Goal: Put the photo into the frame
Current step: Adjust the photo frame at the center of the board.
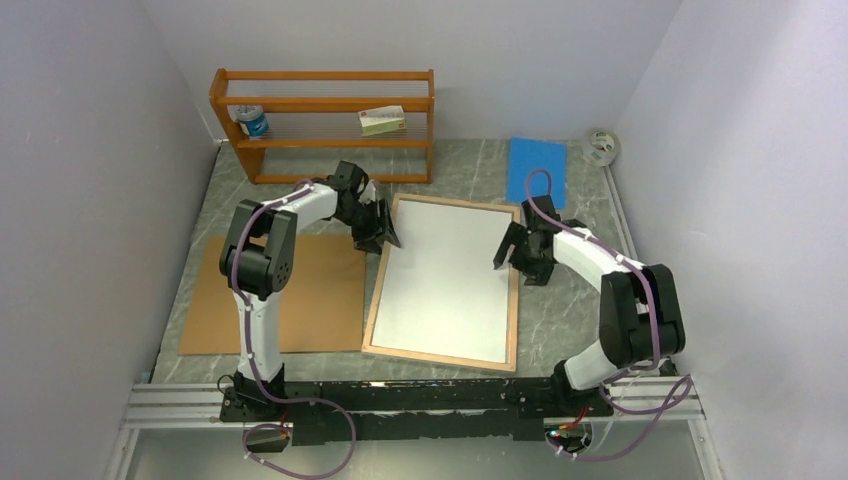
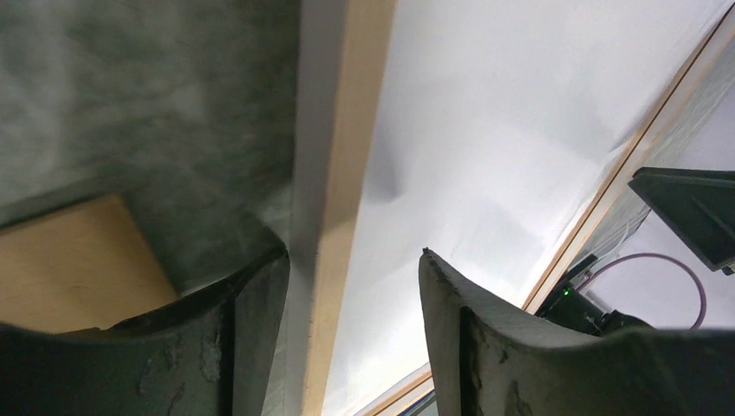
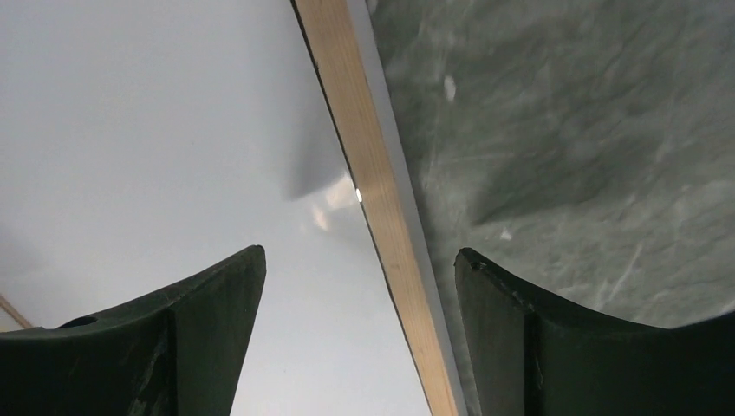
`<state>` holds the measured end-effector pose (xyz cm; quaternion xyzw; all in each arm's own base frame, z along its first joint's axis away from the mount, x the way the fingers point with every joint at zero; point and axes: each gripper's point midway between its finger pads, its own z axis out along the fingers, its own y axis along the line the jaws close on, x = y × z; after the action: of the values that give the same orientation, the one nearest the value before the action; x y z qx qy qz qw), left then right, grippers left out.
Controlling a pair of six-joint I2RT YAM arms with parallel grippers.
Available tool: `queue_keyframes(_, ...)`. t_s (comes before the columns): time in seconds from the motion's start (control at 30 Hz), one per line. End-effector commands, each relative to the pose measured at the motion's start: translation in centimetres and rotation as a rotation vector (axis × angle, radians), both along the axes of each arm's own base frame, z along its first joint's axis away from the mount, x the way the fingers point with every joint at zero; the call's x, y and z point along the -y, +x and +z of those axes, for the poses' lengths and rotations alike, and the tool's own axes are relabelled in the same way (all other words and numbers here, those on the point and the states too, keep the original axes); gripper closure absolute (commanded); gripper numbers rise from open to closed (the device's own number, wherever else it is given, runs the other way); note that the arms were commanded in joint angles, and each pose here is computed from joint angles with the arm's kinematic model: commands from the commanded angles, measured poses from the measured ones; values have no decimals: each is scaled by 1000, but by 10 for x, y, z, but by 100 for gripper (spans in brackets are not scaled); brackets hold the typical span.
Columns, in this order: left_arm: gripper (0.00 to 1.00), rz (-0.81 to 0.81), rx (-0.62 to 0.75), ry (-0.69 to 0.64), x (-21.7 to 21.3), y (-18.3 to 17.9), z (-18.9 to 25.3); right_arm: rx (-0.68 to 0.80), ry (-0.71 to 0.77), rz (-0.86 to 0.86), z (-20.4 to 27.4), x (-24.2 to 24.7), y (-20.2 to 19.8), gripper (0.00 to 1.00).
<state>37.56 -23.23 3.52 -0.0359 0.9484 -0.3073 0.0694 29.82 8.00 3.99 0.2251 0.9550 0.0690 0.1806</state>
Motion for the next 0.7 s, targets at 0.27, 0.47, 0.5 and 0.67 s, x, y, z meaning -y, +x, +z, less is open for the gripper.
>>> queue_keyframes(0.27,50,-132,-7,-234,52,-27,65,8,353,105,17,-56,-24,18)
queue_keyframes(0.47,51,-131,63,-254,55,-25,97,19,524,142,37,-80,-30,21)
queue_keyframes(0.5,52,-130,69,-254,55,-24,99,17,555,148,39,-85,-32,21)
queue_keyframes(0.67,52,-121,95,-245,56,-15,108,27,683,155,53,-102,-33,23)
